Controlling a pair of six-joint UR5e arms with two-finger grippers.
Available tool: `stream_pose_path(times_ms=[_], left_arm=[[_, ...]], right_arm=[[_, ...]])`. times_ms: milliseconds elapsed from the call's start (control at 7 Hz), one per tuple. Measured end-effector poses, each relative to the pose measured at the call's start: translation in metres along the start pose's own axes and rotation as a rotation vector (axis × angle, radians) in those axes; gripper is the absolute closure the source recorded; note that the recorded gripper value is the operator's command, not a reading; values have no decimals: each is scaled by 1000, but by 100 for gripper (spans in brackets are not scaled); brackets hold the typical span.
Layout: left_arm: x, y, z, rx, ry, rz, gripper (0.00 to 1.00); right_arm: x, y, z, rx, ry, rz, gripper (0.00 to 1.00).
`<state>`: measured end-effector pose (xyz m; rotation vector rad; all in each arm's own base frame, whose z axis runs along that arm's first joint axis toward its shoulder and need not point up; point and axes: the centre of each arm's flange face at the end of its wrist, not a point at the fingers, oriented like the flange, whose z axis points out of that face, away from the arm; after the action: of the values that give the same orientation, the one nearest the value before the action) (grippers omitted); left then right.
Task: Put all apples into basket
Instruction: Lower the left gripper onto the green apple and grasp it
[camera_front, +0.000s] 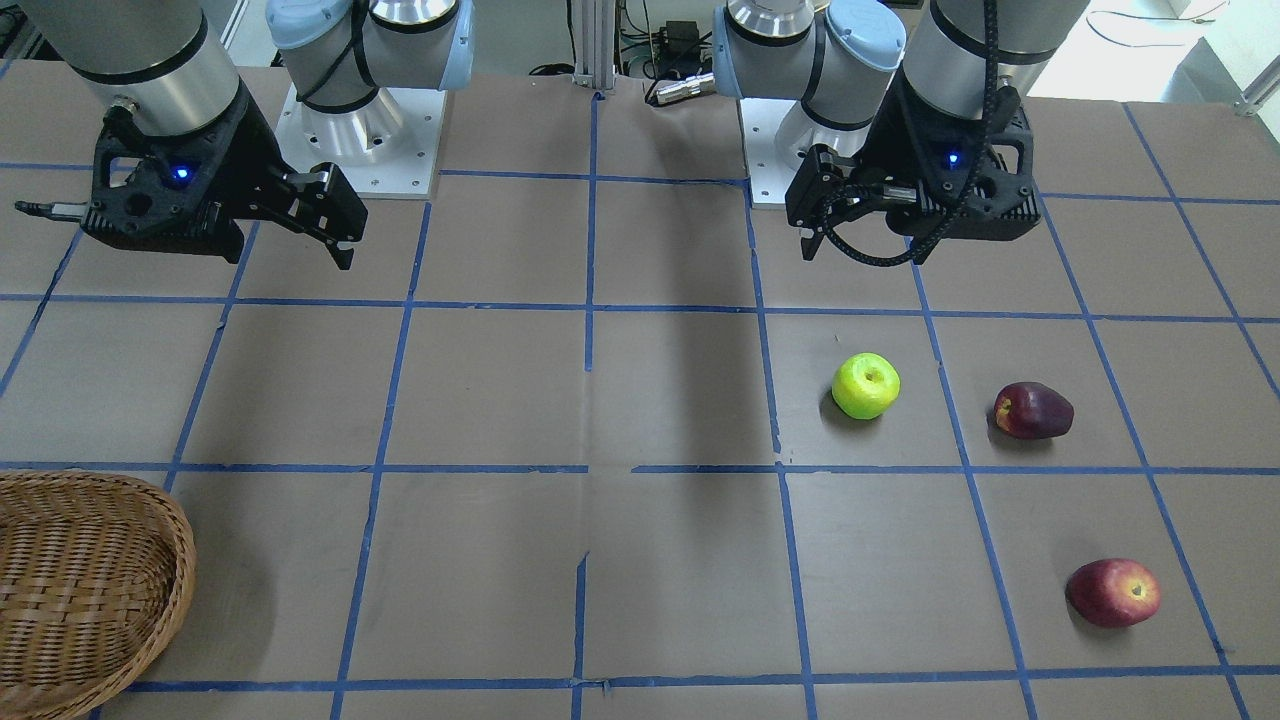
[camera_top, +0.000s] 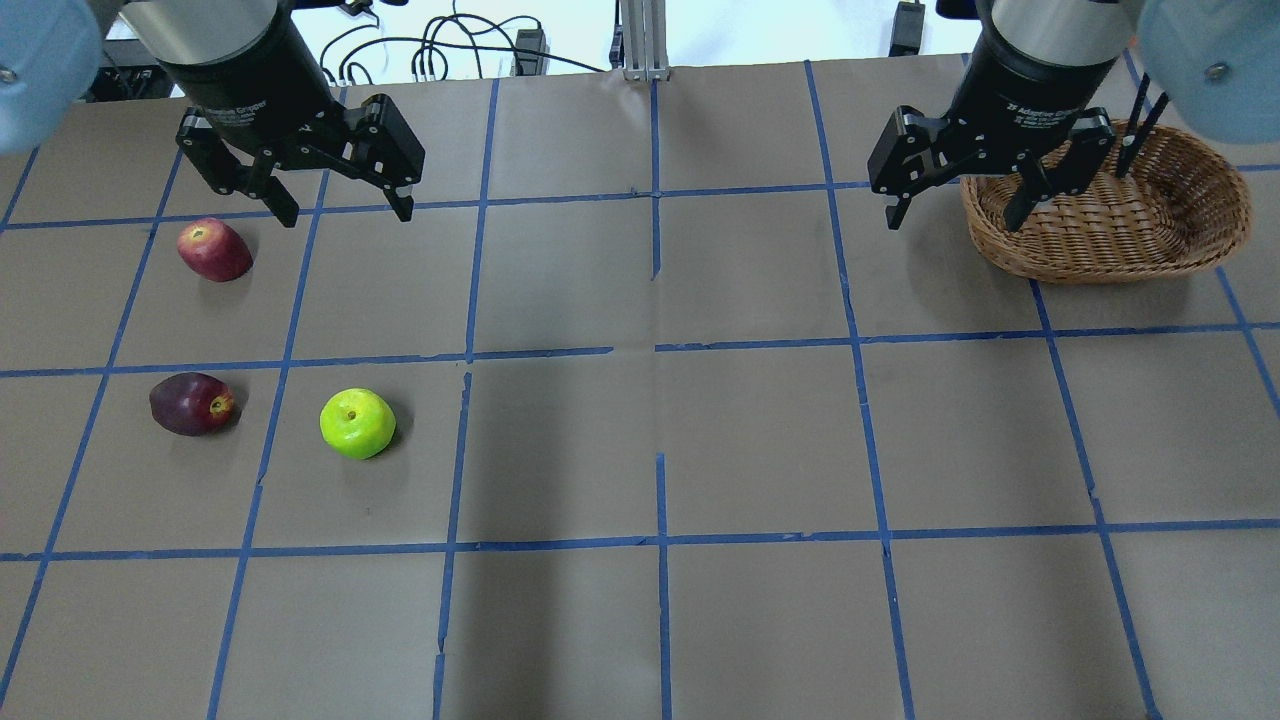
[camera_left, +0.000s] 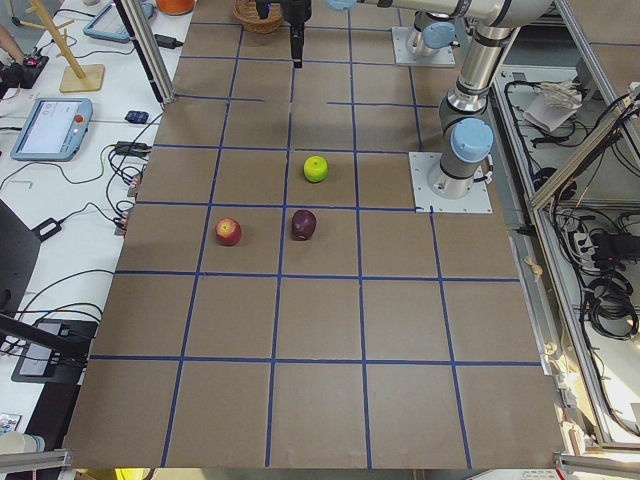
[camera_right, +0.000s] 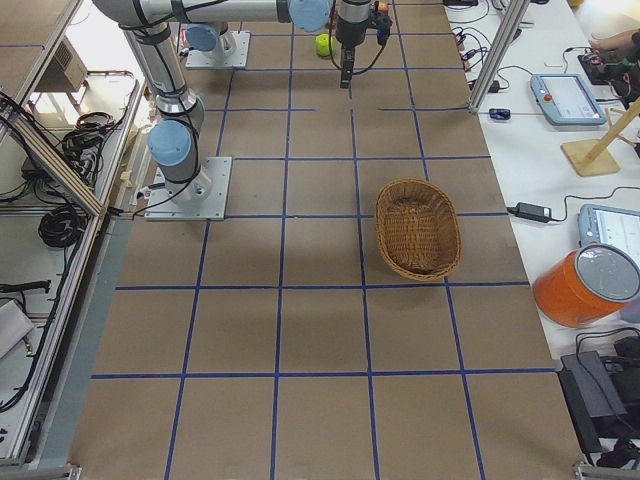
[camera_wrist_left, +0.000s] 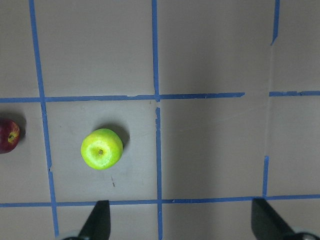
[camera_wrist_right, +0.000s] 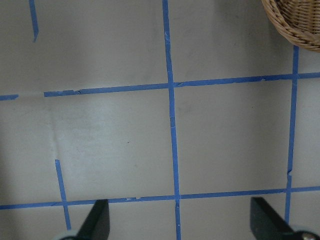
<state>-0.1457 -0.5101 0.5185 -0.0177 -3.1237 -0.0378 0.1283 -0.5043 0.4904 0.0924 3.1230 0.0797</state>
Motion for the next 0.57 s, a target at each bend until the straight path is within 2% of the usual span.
stream_pose_path(times_ms=[429, 571], left_arm=[[-2, -1, 2, -5, 0, 0, 0], [-5, -5, 14, -28, -2, -4, 0]], right_arm=[[0, 0, 0, -2, 0, 0, 0], [0, 0, 1, -5, 0, 0, 0]])
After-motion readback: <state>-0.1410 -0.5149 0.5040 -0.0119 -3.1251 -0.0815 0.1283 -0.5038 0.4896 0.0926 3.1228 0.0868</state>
